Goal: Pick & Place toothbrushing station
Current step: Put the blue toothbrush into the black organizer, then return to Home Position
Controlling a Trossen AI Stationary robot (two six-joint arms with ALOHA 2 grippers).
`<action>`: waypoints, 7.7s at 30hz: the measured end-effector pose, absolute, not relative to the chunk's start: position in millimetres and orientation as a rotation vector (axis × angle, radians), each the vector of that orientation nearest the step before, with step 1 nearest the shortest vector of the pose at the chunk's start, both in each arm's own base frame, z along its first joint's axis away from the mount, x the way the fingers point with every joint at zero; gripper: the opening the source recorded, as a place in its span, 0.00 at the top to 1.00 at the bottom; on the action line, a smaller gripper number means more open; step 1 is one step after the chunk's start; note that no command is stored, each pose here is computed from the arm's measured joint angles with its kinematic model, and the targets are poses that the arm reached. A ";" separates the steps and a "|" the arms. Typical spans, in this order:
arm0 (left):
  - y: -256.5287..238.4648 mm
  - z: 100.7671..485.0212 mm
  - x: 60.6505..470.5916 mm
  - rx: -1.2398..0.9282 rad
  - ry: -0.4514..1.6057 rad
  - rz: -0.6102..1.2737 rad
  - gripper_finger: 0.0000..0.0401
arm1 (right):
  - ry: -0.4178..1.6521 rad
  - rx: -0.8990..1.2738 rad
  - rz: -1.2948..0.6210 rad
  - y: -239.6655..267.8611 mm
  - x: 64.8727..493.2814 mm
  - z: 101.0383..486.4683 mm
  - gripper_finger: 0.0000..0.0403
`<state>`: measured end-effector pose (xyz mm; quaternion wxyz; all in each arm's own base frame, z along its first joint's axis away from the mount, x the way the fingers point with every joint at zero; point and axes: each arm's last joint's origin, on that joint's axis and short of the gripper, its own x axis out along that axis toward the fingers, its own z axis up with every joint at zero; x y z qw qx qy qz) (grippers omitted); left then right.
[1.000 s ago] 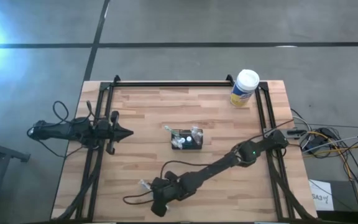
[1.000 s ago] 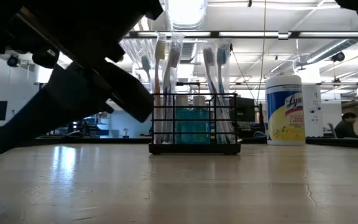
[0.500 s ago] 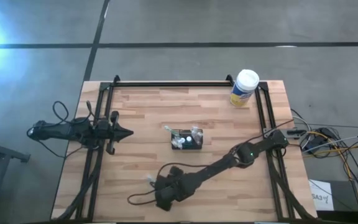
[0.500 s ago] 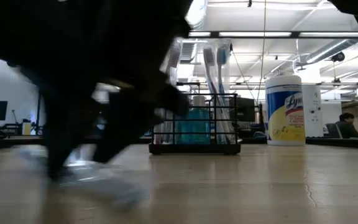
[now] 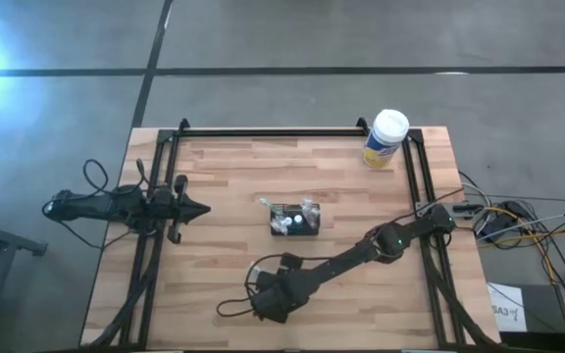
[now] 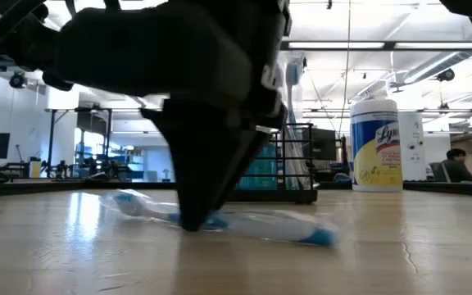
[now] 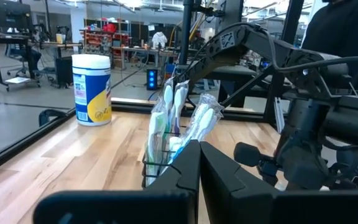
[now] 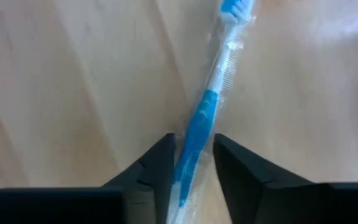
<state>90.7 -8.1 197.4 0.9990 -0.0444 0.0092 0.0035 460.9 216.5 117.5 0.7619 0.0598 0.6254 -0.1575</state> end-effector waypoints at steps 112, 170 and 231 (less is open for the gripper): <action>-7.3 188.0 93.2 -0.144 0.031 0.050 0.97 | -0.003 -0.048 -0.267 38.0 252.6 112.6 0.97; -7.2 192.2 93.3 -0.161 -0.012 0.047 0.97 | 0.130 -0.076 -0.293 66.0 270.9 218.7 0.59; 8.0 313.9 96.5 0.392 0.122 0.363 1.00 | 0.055 0.020 -0.097 -12.6 169.8 286.9 0.98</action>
